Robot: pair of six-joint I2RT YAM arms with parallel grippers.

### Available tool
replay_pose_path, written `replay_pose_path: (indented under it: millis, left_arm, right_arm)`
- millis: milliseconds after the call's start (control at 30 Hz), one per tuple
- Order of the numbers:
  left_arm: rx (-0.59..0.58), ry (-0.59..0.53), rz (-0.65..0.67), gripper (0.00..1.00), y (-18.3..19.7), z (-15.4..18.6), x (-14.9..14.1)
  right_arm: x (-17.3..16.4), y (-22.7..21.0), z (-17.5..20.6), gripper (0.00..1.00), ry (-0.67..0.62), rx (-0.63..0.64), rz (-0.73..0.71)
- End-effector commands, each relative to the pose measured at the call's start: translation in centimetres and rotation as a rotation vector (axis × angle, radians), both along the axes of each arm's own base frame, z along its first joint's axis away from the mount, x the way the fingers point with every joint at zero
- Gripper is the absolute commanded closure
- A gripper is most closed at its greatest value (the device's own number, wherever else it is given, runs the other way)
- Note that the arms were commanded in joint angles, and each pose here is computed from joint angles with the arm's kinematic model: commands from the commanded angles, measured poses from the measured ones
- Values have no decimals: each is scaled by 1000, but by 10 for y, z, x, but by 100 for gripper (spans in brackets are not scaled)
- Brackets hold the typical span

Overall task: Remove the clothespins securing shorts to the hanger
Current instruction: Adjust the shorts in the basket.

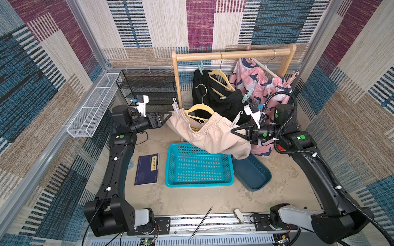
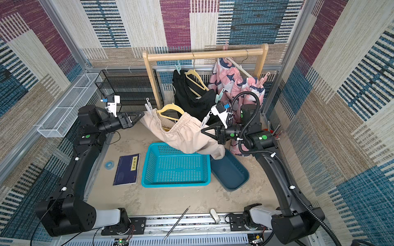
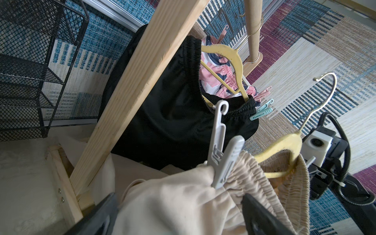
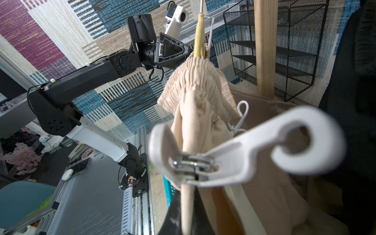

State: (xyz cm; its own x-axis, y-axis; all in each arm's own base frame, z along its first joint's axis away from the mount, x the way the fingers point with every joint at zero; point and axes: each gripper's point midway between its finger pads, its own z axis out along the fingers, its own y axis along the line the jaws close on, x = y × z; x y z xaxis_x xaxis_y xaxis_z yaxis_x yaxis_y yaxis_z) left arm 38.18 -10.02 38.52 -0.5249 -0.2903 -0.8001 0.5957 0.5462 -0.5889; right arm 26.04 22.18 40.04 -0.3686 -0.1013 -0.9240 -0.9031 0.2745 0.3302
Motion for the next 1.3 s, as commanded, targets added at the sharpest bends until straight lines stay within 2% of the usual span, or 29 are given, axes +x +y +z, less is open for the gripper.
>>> replay_pose_path:
  millis: [0,300,467,700,900,1067,1267]
  left_arm:
    - [-4,-12,-26,2,1,3,-4]
    - [-14,-23,-55,2,9,-4,-3]
    - [-63,-39,-139,6,2,-1,-11]
    - [-104,-65,-193,27,-3,11,-16]
    - [-122,-69,-212,40,-4,17,-18]
    - [-123,-65,-220,45,-6,16,-21]
    - [-121,-67,-223,67,-8,17,-24]
  right_arm:
    - [-4,3,13,100,-85,31,59]
    - [0,-1,23,100,-103,54,99]
    - [6,-2,24,100,-94,60,111]
    - [9,-1,19,100,-71,57,118]
    - [11,0,14,100,-51,55,125]
    - [11,1,11,100,-39,60,134]
    - [12,0,7,100,-29,54,126]
